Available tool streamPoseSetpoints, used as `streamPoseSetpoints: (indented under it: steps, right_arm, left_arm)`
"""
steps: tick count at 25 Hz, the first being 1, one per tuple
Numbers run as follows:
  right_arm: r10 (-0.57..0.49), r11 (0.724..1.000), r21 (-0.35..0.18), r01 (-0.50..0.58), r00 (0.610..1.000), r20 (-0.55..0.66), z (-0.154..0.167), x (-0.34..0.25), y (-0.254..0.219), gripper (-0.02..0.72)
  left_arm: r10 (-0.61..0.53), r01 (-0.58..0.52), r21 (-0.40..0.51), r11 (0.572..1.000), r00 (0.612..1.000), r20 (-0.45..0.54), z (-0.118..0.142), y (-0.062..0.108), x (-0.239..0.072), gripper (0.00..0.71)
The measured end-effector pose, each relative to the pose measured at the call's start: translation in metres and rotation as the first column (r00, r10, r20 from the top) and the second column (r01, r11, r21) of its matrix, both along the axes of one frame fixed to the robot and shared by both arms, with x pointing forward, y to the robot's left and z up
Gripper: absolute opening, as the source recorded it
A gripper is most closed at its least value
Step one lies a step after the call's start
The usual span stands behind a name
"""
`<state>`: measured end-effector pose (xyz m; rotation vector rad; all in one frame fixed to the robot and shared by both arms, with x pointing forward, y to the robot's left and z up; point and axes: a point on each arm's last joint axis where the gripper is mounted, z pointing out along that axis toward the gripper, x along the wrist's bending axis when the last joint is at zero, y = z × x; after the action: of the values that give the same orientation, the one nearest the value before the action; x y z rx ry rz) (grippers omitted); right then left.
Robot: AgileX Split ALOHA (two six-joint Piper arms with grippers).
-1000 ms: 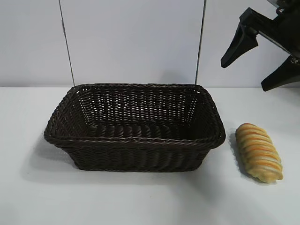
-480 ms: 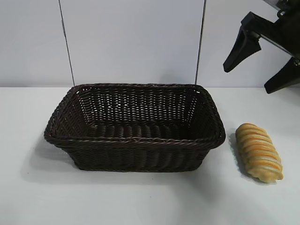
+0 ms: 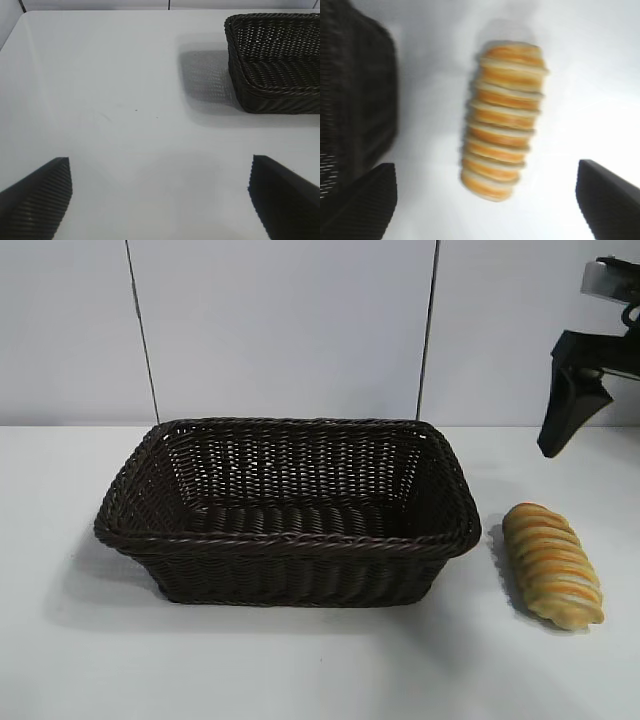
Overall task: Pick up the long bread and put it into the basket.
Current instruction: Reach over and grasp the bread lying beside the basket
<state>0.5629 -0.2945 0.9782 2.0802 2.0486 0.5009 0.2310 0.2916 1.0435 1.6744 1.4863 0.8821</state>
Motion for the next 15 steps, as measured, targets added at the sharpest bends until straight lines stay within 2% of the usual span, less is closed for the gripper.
streamPoseSetpoints:
  steps: [15]
  right_arm:
    - [-0.051,0.996,0.076,0.053,0.998,-0.027,-0.059,0.020,0.004,0.695]
  left_arm:
    - [0.000,0.000,-0.001,1.000,1.000,-0.001,0.000,0.000,0.000,0.694]
